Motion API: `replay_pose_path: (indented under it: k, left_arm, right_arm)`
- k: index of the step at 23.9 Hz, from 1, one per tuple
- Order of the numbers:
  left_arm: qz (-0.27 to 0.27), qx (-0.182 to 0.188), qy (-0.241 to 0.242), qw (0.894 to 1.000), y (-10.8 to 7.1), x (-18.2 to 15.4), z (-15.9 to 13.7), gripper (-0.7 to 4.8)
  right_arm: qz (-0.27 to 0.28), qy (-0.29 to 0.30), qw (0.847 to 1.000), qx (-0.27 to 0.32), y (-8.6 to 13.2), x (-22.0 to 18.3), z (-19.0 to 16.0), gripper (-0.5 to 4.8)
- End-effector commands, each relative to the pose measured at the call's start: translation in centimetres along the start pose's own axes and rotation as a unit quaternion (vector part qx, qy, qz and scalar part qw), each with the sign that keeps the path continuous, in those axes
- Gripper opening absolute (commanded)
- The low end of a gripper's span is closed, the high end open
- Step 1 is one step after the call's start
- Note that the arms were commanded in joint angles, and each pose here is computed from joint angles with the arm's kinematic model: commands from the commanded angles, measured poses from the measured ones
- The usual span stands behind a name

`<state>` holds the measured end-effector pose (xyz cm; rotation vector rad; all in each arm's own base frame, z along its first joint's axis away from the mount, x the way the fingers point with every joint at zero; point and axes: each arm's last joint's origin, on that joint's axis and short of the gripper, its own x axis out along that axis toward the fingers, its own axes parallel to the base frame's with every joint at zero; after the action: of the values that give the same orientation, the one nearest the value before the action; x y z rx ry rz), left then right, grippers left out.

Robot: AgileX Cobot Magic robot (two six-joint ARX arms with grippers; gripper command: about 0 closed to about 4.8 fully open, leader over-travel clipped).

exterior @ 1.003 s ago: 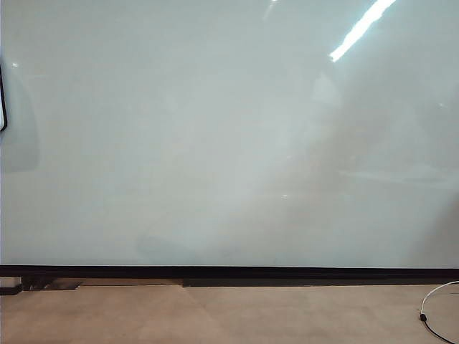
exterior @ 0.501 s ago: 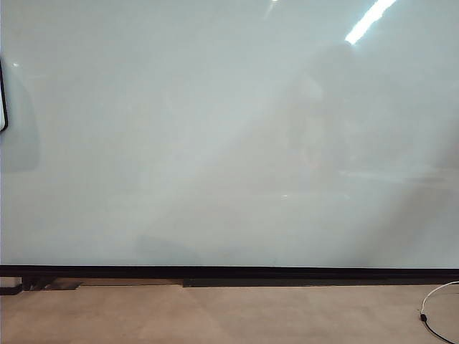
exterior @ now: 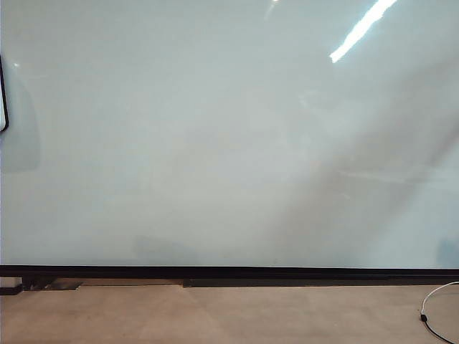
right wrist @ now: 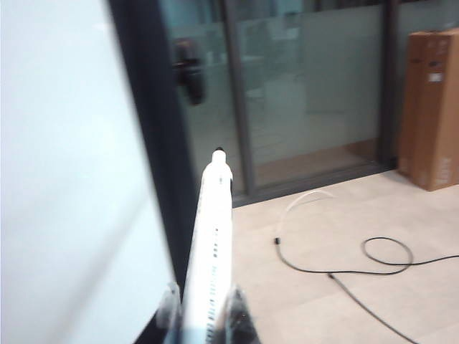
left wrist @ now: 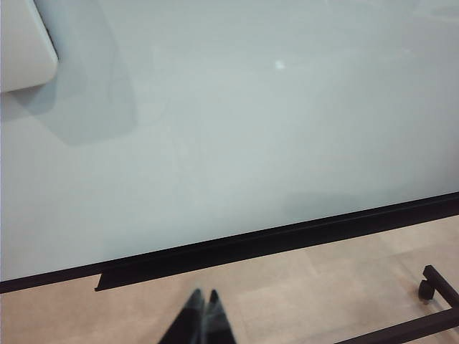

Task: Pick up the pen on the shelf to the right of the whiteboard and draw a straight line.

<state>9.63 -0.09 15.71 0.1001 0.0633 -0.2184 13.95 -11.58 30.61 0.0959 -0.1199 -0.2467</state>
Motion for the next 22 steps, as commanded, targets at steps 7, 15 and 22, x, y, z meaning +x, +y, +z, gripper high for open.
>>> replay_pose_path:
  k: [7, 15, 22]
  left_arm:
    - [-0.004, 0.000, -0.006, 1.000, 0.0, 0.0, 0.2, -0.05]
    - [-0.004, 0.001, -0.009, 1.000, 0.0, 0.0, 0.3, -0.05]
    - [-0.004, 0.001, -0.009, 1.000, 0.0, 0.0, 0.3, -0.05]
  right_arm:
    - [0.066, 0.014, 0.998, 0.000, 3.9, -3.3, -0.5, -0.06]
    - [0.100, 0.023, 0.995, 0.012, 6.3, -5.9, -4.7, -0.06]
    - [0.114, 0.068, 0.991, 0.007, 9.1, -6.7, -10.3, -0.06]
